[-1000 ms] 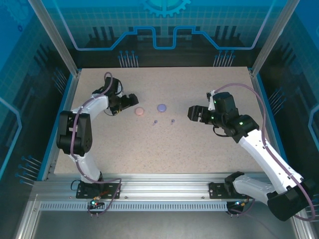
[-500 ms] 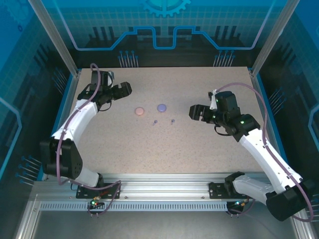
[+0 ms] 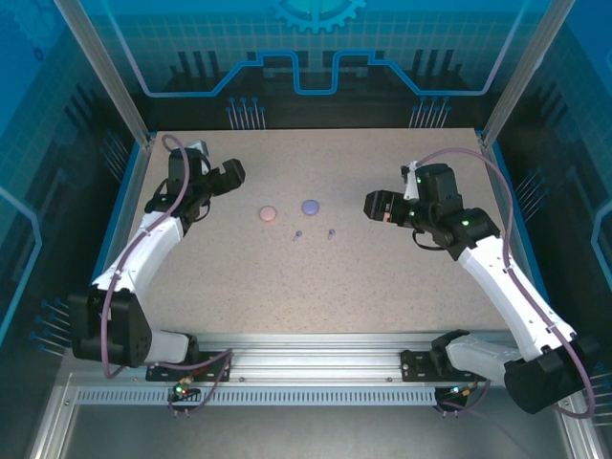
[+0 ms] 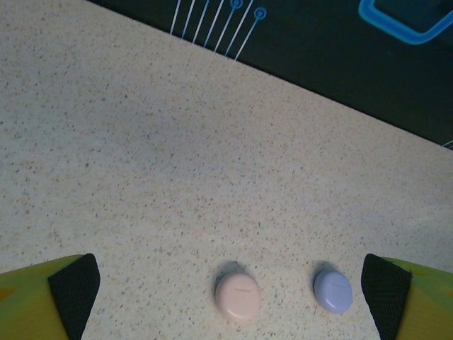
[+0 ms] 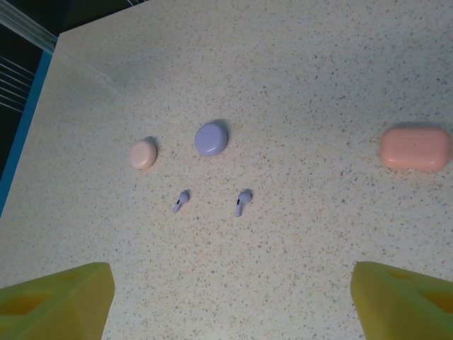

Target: Insert wireless bluetooth earbuds into charging case

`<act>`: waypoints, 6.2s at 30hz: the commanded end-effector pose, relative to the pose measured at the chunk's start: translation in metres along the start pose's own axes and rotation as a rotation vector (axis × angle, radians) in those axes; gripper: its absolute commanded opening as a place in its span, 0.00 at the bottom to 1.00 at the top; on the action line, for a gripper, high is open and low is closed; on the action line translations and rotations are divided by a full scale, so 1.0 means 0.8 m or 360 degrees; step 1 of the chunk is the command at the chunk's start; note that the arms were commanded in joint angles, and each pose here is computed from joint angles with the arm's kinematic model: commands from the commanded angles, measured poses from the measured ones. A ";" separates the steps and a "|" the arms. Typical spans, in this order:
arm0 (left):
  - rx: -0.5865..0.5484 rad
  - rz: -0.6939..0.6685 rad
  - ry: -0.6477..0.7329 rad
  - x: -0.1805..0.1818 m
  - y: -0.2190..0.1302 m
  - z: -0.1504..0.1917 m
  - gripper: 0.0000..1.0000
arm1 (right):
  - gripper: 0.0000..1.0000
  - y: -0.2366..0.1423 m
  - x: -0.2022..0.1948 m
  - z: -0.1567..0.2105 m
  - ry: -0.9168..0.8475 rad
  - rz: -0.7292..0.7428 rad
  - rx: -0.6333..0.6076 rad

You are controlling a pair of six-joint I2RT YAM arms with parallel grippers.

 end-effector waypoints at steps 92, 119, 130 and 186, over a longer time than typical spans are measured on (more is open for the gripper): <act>-0.0556 0.0526 -0.0481 -0.038 -0.045 0.013 0.99 | 0.58 0.414 0.073 0.068 -0.0049 0.0842 0.0638; -0.0460 0.0635 -0.0325 -0.065 -0.065 -0.009 0.99 | 0.43 0.266 0.155 -0.018 -0.0119 0.0550 0.0293; -0.0234 0.0764 -0.0416 -0.086 -0.071 -0.014 0.99 | 0.43 0.185 0.147 0.017 -0.0159 0.0525 0.0217; 0.0307 0.0419 -0.0465 -0.072 -0.039 0.126 0.99 | 0.43 0.191 0.017 0.247 0.0122 0.0903 0.0535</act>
Point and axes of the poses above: each hand's point on the last joint's axis, 136 mm out from that joint toward the fingers, its own y axis out along the fingers, its own x axis along the line the jaws close on, z = x × y, the point moved 6 cm from there along -y, back along the fingers, and after that the axes turned 5 degrees about y, right-handed, at the moved point
